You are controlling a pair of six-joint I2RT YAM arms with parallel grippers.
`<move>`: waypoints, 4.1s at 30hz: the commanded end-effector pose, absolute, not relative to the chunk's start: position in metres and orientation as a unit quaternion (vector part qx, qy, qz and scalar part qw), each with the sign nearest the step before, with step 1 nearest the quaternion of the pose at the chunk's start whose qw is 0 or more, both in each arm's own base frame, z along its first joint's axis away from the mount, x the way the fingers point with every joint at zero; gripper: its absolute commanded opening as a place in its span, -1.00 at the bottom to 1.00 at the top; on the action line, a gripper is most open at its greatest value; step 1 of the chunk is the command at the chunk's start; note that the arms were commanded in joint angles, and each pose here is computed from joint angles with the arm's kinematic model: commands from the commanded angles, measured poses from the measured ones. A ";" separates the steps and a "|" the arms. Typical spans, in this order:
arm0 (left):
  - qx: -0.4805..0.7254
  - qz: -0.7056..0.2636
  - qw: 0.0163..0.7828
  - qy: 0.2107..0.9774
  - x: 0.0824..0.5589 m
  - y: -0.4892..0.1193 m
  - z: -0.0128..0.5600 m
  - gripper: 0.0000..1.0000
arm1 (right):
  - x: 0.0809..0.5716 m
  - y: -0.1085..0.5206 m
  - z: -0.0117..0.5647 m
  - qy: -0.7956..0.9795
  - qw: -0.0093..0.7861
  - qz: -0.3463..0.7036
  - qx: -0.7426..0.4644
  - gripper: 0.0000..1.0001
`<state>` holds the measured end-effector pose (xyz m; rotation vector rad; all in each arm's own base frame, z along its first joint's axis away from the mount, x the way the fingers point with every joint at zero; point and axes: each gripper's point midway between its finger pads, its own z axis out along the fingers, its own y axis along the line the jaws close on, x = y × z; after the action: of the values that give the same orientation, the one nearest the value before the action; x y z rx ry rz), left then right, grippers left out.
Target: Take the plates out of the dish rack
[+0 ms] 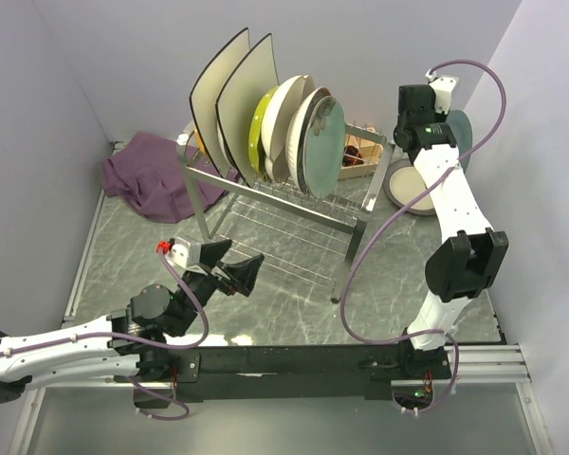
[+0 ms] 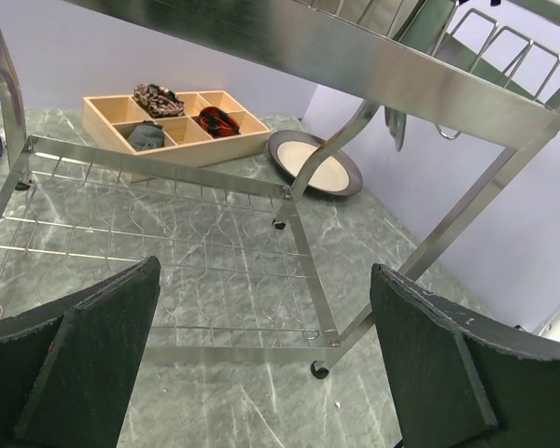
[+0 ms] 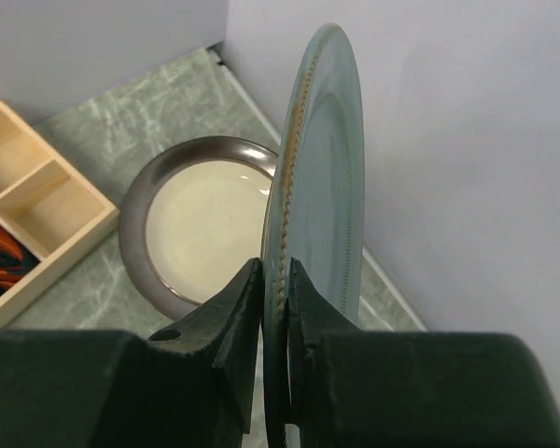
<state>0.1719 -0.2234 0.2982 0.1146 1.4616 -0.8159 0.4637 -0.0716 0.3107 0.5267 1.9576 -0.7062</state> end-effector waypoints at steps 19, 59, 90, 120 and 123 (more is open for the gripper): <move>0.051 -0.370 0.672 0.639 0.170 -0.224 0.304 0.99 | 0.532 -0.102 0.304 0.811 0.460 -0.303 0.197 -1.00; 0.045 -0.365 0.674 0.640 0.172 -0.222 0.305 0.99 | 0.574 -0.072 0.165 0.869 0.369 -0.298 0.143 -0.39; 0.046 -0.375 0.672 0.637 0.170 -0.222 0.308 0.99 | 0.562 -0.043 0.127 0.908 0.337 -0.215 0.123 0.02; 0.049 -0.374 0.671 0.638 0.170 -0.224 0.307 0.99 | 0.557 -0.039 0.119 0.913 0.332 -0.199 0.131 0.32; 0.049 -0.375 0.671 0.638 0.169 -0.223 0.306 0.99 | 0.558 -0.041 0.122 0.911 0.335 -0.201 0.134 0.28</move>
<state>0.1716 -0.2218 0.2999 0.1117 1.4565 -0.8182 0.5532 -0.0277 0.0806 0.2869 2.4806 -0.5102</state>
